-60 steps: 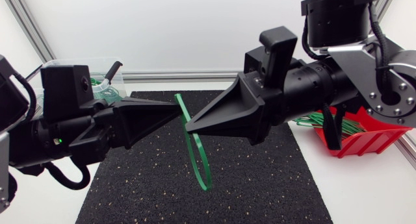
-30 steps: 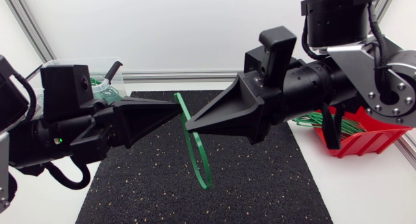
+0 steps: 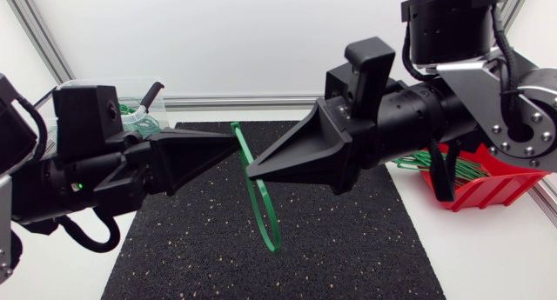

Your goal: Take a green cable tie from the red box, thread the tail through the head to close it, then place it in the transparent bin on the left.

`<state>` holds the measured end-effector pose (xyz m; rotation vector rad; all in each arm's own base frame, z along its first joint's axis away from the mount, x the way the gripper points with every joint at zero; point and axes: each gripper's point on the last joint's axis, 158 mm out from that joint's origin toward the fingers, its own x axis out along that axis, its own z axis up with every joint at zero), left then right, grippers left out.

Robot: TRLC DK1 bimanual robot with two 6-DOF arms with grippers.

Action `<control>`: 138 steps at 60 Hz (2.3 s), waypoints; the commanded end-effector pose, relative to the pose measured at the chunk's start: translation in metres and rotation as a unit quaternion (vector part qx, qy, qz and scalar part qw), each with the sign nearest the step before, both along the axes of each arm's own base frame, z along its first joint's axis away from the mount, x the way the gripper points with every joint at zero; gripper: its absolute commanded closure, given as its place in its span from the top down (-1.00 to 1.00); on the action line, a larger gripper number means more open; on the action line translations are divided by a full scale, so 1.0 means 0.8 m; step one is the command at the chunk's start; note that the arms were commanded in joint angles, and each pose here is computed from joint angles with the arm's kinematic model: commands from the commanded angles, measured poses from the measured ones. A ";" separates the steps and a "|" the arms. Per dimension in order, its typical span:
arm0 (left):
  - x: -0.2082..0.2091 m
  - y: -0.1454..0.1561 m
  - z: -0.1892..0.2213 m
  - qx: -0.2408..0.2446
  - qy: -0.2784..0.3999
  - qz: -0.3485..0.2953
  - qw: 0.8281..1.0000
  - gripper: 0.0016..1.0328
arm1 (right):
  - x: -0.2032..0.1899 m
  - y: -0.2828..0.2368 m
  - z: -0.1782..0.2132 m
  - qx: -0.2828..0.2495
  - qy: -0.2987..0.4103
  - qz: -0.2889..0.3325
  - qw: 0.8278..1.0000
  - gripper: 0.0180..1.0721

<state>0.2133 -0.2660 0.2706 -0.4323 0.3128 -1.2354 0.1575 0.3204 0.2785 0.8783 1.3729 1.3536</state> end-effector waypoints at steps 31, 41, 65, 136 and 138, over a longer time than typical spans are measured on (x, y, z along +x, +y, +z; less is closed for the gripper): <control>-0.003 -0.001 0.000 -0.005 0.005 -0.002 1.000 -0.91 | 0.006 0.003 -0.016 -0.012 0.020 -0.008 1.000 -0.89; -0.005 -0.002 -0.002 -0.004 0.007 -0.004 1.000 -0.91 | 0.010 0.003 -0.016 -0.012 0.019 -0.012 1.000 -0.89; -0.013 -0.005 -0.002 -0.004 -0.001 -0.009 1.000 -0.91 | 0.021 0.005 -0.012 -0.010 0.015 -0.020 1.000 -0.89; -0.045 -0.027 -0.007 0.035 -0.120 0.031 0.992 -0.91 | 0.024 0.000 0.003 -0.014 0.029 -0.020 0.999 -0.89; -0.045 -0.027 -0.006 0.036 -0.122 0.033 0.991 -0.91 | 0.027 -0.001 0.000 -0.015 0.032 -0.023 0.999 -0.89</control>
